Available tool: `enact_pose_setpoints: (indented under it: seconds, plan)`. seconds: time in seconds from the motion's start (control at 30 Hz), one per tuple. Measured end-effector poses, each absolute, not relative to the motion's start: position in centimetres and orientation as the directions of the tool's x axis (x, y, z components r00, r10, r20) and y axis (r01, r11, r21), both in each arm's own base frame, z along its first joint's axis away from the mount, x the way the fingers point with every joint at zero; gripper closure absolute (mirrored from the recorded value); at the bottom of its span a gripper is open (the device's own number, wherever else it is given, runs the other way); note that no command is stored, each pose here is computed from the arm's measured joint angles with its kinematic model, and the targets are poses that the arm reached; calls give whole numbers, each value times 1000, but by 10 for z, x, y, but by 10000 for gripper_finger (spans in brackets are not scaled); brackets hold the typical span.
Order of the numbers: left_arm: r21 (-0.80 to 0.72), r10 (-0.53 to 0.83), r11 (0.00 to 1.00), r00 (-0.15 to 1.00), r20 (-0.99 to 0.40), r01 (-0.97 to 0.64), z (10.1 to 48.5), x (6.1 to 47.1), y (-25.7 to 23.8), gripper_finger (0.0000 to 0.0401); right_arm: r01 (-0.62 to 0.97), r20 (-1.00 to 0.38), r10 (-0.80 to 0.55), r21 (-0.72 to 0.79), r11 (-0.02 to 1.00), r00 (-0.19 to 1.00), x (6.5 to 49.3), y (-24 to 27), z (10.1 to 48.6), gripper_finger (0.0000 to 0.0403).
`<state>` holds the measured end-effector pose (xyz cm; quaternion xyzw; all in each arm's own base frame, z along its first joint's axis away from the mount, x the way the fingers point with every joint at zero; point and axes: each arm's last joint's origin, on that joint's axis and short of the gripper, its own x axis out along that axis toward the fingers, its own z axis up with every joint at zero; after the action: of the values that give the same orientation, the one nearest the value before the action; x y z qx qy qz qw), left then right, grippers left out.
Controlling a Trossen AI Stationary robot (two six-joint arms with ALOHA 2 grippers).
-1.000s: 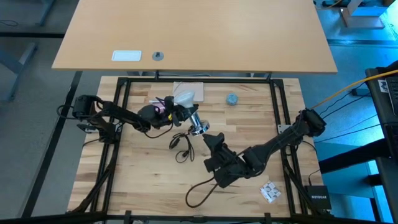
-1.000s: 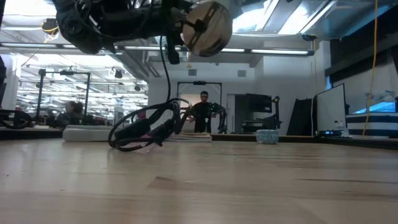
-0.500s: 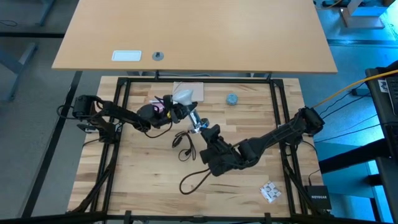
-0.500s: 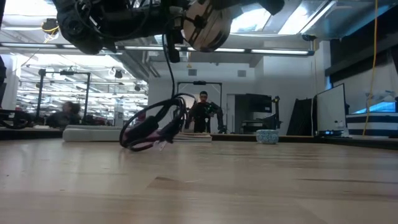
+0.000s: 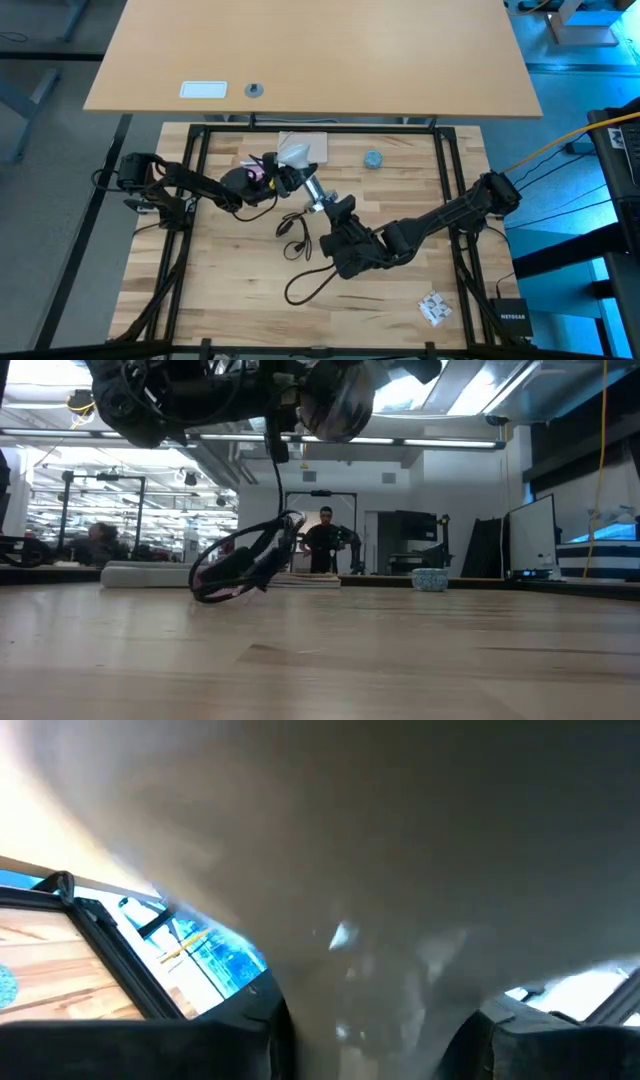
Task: Screw lightbulb
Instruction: Insert the white lightbulb into the desk lamp
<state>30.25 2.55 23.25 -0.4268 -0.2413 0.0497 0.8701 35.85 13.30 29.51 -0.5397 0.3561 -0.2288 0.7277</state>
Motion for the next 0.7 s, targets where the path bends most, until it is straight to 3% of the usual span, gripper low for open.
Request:
enact_pose_setpoints:
  seconds: [0.1, 0.27, 0.7]
  plan:
    - [-768, 300, 632, 879, 370, 107, 231, 303, 26, 251, -8, -215, -768, -965, 264, 603, 357, 132, 297, 389]
    - [-750, 287, 653, 881, 377, 108, 232, 303, 25, 251, 32, -147, -817, -980, 199, 558, 354, 136, 298, 390]
    - [-738, 283, 665, 877, 389, 113, 233, 302, 25, 251, 20, -170, -801, -975, 220, 574, 354, 135, 298, 392]
